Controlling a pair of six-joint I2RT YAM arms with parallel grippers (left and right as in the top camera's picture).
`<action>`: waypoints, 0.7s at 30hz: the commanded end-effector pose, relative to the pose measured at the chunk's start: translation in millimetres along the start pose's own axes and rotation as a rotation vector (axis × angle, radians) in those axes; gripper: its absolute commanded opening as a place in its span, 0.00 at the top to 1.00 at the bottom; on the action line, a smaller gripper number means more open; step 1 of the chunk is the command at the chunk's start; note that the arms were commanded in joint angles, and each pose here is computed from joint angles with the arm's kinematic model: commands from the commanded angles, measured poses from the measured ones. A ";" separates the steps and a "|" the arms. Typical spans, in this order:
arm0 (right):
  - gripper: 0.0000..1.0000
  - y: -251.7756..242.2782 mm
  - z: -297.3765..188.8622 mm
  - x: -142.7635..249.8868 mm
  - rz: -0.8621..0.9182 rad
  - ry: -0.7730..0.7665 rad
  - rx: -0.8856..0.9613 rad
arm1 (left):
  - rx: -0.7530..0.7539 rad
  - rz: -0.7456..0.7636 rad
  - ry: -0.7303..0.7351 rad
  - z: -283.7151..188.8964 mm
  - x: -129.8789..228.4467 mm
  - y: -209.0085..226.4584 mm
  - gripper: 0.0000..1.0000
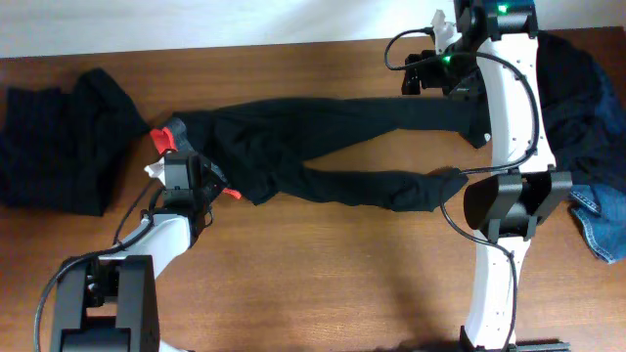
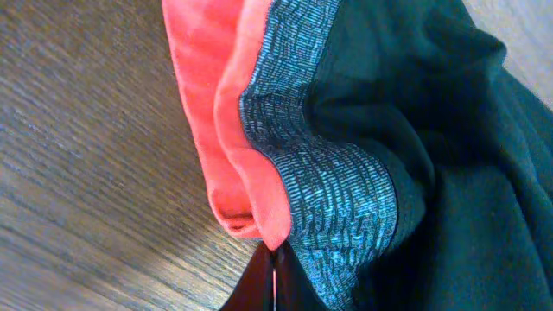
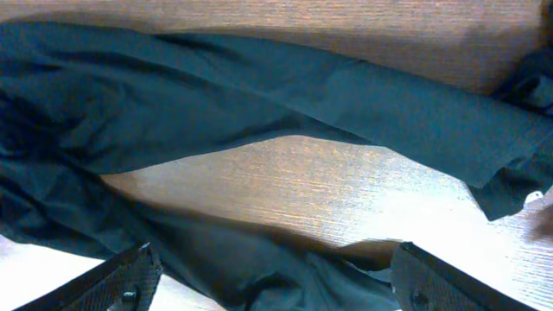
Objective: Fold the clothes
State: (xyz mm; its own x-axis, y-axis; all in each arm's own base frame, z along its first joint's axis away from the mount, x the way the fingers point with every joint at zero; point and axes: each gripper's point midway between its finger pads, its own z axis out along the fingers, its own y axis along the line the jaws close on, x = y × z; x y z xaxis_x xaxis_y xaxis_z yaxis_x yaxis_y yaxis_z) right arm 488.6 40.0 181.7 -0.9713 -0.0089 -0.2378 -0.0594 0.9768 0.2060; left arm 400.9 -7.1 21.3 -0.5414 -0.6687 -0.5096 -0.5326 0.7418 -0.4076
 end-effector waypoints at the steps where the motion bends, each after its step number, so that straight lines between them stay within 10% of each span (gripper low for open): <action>1: 0.10 0.1 -9.2 -3.7 -0.003 -0.028 0.009 | 0.011 0.114 0.012 1.0 2.8 -0.9 0.99; 21: 0.10 -0.6 -5.7 -1.4 0.000 -0.015 0.009 | -0.098 0.259 -0.015 -70.8 -70.1 10.0 1.00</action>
State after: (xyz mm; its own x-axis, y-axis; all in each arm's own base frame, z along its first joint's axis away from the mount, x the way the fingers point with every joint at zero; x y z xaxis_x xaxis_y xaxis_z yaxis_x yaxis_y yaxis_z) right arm 488.6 39.3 181.4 -0.9715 -0.0070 -0.2370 -0.0565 0.9777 0.2025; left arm 383.7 25.1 86.2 -0.6627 -0.5079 -0.5503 -0.4607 0.8558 -0.2351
